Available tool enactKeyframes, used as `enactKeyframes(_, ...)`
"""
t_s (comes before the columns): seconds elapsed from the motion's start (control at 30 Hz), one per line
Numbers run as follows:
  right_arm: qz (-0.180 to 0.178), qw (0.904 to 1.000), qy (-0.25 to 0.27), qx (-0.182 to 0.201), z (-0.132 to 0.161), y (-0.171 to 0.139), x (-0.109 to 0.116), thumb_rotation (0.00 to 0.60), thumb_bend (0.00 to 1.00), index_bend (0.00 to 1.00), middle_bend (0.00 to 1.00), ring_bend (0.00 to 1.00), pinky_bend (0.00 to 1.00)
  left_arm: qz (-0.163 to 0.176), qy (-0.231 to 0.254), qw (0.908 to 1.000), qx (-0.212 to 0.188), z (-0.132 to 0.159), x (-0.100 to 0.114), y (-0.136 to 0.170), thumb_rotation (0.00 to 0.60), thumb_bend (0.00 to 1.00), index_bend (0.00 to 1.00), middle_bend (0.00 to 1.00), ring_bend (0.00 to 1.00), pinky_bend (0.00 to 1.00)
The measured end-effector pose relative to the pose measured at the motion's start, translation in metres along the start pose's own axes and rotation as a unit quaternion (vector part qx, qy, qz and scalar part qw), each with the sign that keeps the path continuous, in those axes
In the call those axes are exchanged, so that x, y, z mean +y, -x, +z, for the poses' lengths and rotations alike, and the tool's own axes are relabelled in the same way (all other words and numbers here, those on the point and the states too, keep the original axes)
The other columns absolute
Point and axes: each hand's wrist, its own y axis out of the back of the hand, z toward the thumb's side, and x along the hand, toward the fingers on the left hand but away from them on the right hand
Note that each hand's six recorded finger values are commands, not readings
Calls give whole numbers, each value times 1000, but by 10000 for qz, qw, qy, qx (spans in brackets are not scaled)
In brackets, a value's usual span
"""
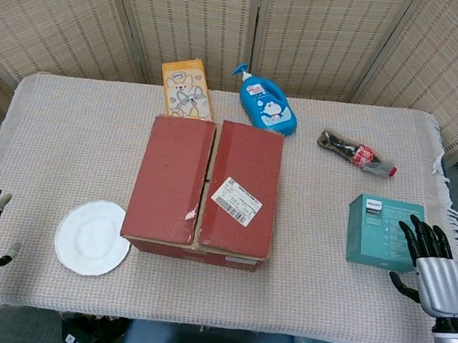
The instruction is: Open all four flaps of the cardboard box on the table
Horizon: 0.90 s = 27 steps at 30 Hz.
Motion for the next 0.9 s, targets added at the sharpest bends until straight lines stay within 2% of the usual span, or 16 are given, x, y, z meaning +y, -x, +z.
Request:
enactKeyframes(0.23, -40, 9998, 119, 144, 4, 1, 1, 600, 269, 0, 13, 60, 0, 48, -2, 10000, -18, 1, 2, 0, 600, 323, 102, 61, 99, 0)
enactKeyframes(0.6, 142, 9984, 324, 436, 14, 0, 8, 600, 270, 8, 28, 69, 0, 27, 30, 10000, -10, 2, 3, 1, 600, 323, 110, 61, 99, 0)
enactKeyframes(0.7, 216, 9967, 449, 643, 24, 2, 14, 600, 269, 16, 54, 76, 0, 34, 40, 10000, -41, 3, 4, 0, 600, 323, 114, 61, 99, 0)
enactKeyframes(0.9, 423, 9881, 472, 1400, 63, 17, 32, 600, 262, 57, 85, 86, 0, 36, 60, 10000, -70, 5, 4, 1, 600, 322, 122, 61, 100, 0)
